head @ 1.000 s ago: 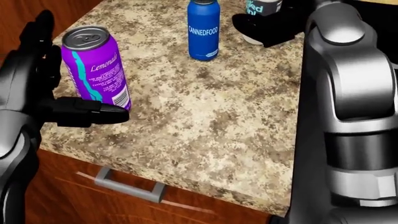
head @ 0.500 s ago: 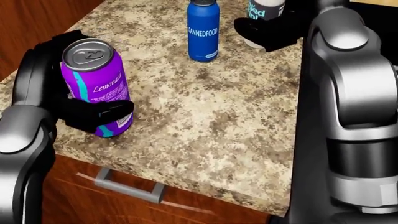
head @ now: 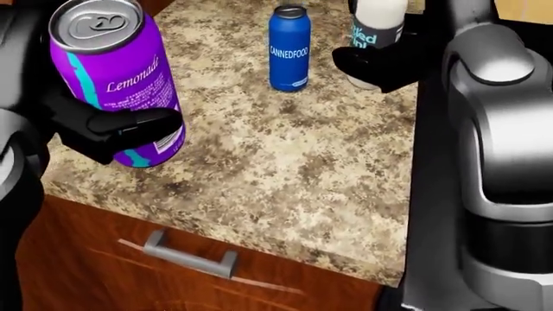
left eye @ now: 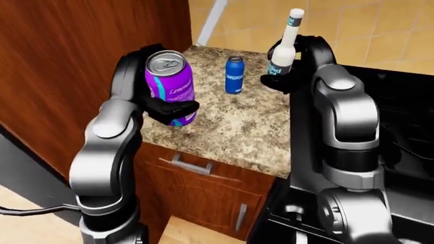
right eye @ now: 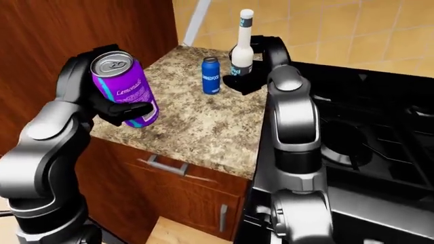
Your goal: Move the drinks to the dining counter.
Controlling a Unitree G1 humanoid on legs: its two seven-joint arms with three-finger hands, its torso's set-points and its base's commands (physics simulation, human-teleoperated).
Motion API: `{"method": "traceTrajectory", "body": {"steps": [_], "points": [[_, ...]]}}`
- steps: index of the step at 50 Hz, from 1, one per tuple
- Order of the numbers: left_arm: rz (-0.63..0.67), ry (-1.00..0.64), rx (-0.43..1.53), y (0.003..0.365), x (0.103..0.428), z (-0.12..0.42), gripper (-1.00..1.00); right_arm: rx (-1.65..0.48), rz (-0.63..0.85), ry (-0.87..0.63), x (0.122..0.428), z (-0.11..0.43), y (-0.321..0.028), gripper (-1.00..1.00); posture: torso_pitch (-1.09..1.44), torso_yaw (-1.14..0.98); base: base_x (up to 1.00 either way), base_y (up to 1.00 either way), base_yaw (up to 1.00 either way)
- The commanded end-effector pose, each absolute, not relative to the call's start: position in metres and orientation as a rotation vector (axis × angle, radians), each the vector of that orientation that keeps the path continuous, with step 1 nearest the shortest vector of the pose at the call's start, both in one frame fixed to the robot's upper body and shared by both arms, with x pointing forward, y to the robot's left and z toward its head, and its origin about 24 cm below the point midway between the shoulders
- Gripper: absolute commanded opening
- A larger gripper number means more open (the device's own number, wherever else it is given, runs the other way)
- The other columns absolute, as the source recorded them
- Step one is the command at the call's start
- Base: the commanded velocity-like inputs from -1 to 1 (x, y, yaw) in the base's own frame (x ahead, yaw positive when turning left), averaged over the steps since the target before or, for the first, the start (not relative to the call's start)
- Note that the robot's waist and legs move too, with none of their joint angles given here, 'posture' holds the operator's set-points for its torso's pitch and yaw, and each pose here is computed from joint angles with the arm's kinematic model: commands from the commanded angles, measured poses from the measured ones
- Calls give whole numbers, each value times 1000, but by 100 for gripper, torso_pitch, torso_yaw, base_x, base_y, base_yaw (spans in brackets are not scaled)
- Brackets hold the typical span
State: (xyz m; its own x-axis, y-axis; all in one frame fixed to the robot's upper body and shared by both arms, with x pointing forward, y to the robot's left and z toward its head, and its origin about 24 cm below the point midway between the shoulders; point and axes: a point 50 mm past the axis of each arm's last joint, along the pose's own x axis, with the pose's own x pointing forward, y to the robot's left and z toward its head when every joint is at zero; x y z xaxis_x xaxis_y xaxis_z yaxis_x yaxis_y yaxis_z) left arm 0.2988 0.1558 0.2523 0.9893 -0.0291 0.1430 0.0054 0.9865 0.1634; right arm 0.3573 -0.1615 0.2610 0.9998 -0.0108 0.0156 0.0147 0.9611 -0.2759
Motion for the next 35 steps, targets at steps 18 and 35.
{"method": "traceTrajectory", "body": {"steps": [18,35], "points": [[1,-230,167,156,291,268,-100,-291,16,-140,344,289,-153,-100,0,0,-100,17,0],[2,-236,168,158,289,271,-100,-287,30,-144,339,291,-149,-100,0,0,-100,18,0]]}}
